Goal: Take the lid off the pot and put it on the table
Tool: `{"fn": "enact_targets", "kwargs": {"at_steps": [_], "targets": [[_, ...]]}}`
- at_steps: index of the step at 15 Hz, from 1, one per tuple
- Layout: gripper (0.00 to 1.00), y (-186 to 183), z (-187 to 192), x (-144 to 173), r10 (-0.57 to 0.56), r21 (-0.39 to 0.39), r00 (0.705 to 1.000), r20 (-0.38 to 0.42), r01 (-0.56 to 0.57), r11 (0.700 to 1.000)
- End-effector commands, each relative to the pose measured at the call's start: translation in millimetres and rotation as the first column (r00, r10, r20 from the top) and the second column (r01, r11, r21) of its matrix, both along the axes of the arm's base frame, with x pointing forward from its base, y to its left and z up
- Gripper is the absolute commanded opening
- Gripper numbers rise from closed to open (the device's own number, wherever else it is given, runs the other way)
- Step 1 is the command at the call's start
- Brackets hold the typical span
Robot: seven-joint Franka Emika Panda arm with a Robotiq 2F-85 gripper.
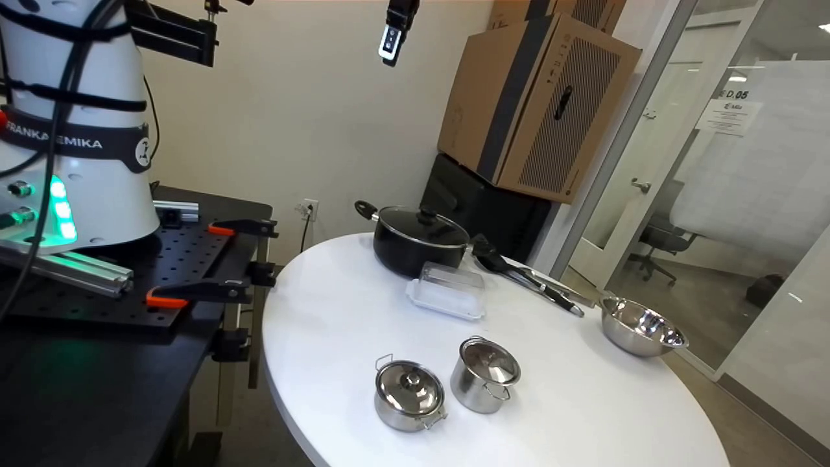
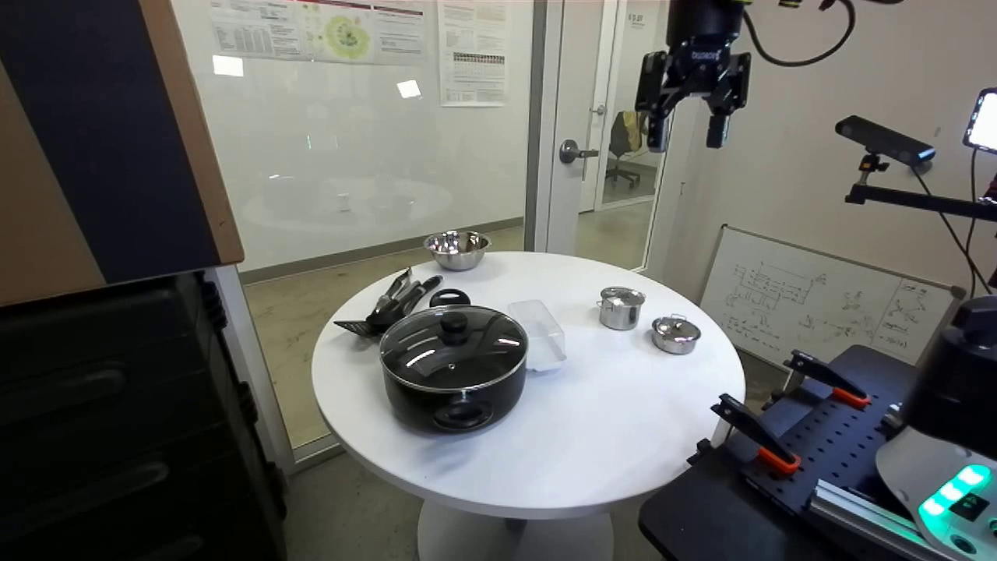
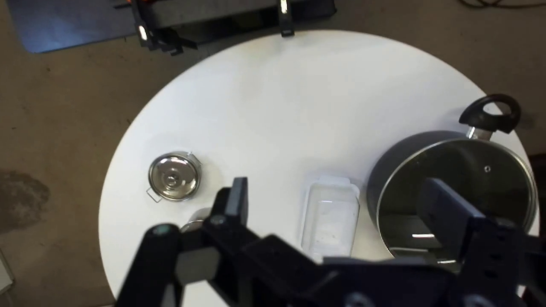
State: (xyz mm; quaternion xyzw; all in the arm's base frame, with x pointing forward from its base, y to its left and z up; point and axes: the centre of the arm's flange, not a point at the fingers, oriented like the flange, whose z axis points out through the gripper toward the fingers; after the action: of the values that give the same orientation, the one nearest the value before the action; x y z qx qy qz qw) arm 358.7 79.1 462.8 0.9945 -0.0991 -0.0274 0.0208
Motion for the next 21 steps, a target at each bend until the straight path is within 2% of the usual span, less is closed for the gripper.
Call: {"fn": "enact_targets", "kwargs": {"at_steps": [1, 2, 4, 5, 7, 10, 13, 16, 21], "targets": [[1.00, 45, -37, 32, -0.032, -0.009, 0.998, 0.050, 0.032, 0.999], [1.00, 55, -43, 38, -0.028, -0.012, 0.998, 0.055, 0.029, 1.000], [1.00, 72, -57, 58, -0.007, -0.008, 1.000, 0.007, 0.007, 1.000], [1.00, 78, -62, 73, 0.044, 0.010, 0.996, -0.083, -0.043, 0.999], [1.00, 85, -70, 97, 0.095, 0.023, 0.983, -0.154, -0.093, 0.995], [1.00, 88, -78, 139, 0.126, 0.032, 0.972, -0.197, -0.122, 0.992], [1.00, 94, -80, 175, 0.106, 0.066, 0.979, -0.172, -0.096, 0.993], [1.00, 110, -87, 193, 0.114, 0.062, 0.983, -0.143, -0.106, 0.992], [1.00, 165, -130, 181, 0.205, -0.030, 0.970, -0.128, -0.210, 0.977]]}}
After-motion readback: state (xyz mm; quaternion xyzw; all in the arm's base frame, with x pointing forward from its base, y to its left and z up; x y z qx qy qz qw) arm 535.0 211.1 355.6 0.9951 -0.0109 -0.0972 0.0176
